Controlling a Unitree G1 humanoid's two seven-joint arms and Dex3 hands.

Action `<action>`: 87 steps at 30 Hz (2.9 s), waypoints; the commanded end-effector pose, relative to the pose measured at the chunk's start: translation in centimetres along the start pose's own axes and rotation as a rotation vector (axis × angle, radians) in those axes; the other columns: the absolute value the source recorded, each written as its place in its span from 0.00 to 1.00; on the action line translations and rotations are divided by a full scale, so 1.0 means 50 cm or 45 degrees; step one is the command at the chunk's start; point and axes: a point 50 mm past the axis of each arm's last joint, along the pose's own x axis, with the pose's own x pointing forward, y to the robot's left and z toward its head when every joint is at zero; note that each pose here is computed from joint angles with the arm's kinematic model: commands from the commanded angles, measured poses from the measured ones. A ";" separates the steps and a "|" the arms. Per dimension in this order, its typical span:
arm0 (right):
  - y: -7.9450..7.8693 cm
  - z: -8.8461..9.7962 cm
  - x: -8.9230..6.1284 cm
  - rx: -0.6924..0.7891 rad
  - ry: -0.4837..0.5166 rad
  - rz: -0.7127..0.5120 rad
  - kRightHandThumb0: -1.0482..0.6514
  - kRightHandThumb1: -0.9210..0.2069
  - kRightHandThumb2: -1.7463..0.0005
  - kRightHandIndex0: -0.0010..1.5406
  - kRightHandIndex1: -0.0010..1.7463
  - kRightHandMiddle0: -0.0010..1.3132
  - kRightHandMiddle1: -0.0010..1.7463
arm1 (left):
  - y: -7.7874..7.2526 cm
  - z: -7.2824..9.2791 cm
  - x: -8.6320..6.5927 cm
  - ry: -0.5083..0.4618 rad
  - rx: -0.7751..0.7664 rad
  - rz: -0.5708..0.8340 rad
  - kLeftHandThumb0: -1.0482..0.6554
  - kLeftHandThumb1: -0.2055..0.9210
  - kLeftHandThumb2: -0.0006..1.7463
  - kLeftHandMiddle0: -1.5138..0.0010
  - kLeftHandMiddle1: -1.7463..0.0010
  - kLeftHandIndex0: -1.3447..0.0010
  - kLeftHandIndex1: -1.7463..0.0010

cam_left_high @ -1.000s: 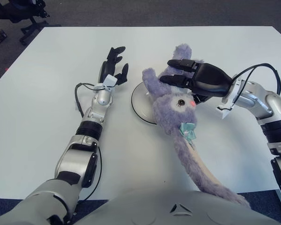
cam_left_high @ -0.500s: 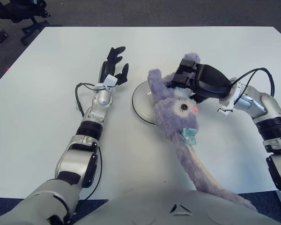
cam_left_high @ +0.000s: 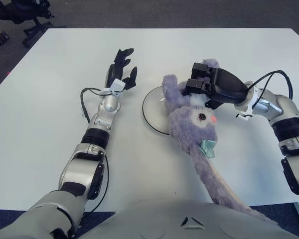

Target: Put the doll into the plate.

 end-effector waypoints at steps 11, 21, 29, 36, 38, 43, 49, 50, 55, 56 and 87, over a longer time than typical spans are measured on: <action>-0.019 -0.016 0.009 -0.063 -0.009 -0.080 0.62 0.36 0.38 0.30 0.99 0.21 1.00 | -0.002 -0.004 -0.003 0.014 0.009 -0.003 0.31 1.00 0.46 0.71 0.75 0.82 0.64; -0.062 -0.010 0.058 -0.082 -0.128 -0.219 0.62 0.36 0.39 0.31 0.96 0.20 1.00 | -0.005 -0.005 -0.002 0.018 0.011 -0.004 0.30 1.00 0.46 0.71 0.74 0.82 0.64; -0.079 -0.019 0.076 -0.098 -0.140 -0.163 0.62 0.35 0.40 0.32 0.95 0.20 1.00 | -0.007 -0.004 -0.003 0.019 0.008 -0.002 0.30 1.00 0.46 0.71 0.74 0.81 0.63; -0.089 -0.025 0.099 -0.100 -0.149 -0.146 0.62 0.36 0.39 0.31 0.99 0.24 0.95 | -0.010 -0.004 -0.002 0.023 0.004 0.001 0.30 1.00 0.46 0.72 0.72 0.81 0.63; -0.090 -0.026 0.102 -0.099 -0.152 -0.144 0.62 0.36 0.40 0.30 1.00 0.26 0.93 | -0.010 -0.004 -0.002 0.024 0.004 0.002 0.30 1.00 0.46 0.73 0.70 0.82 0.63; -0.101 -0.024 0.123 -0.118 -0.167 -0.130 0.62 0.36 0.40 0.30 1.00 0.26 0.92 | -0.011 -0.005 -0.002 0.030 0.003 0.007 0.30 1.00 0.46 0.74 0.69 0.82 0.63; -0.103 -0.023 0.135 -0.140 -0.172 -0.085 0.62 0.36 0.41 0.30 1.00 0.26 0.92 | -0.011 -0.005 -0.001 0.035 0.001 0.010 0.30 1.00 0.46 0.76 0.64 0.82 0.63; -0.103 -0.022 0.137 -0.155 -0.171 -0.062 0.62 0.35 0.41 0.30 1.00 0.27 0.92 | -0.011 -0.005 -0.001 0.037 0.000 0.011 0.30 1.00 0.46 0.77 0.62 0.82 0.63; -0.104 -0.020 0.139 -0.178 -0.162 -0.023 0.62 0.34 0.42 0.30 1.00 0.27 0.91 | -0.011 -0.005 -0.001 0.041 -0.003 0.015 0.30 1.00 0.46 0.79 0.58 0.82 0.63; -0.104 -0.019 0.139 -0.187 -0.161 -0.009 0.62 0.34 0.43 0.29 1.00 0.27 0.91 | -0.010 -0.005 0.000 0.043 -0.005 0.018 0.30 1.00 0.46 0.79 0.58 0.82 0.62; -0.059 -0.001 0.120 -0.156 -0.170 0.097 0.61 0.07 0.74 0.30 0.89 0.25 0.82 | -0.004 -0.004 0.000 0.049 -0.001 0.036 0.31 1.00 0.46 0.81 0.49 0.83 0.61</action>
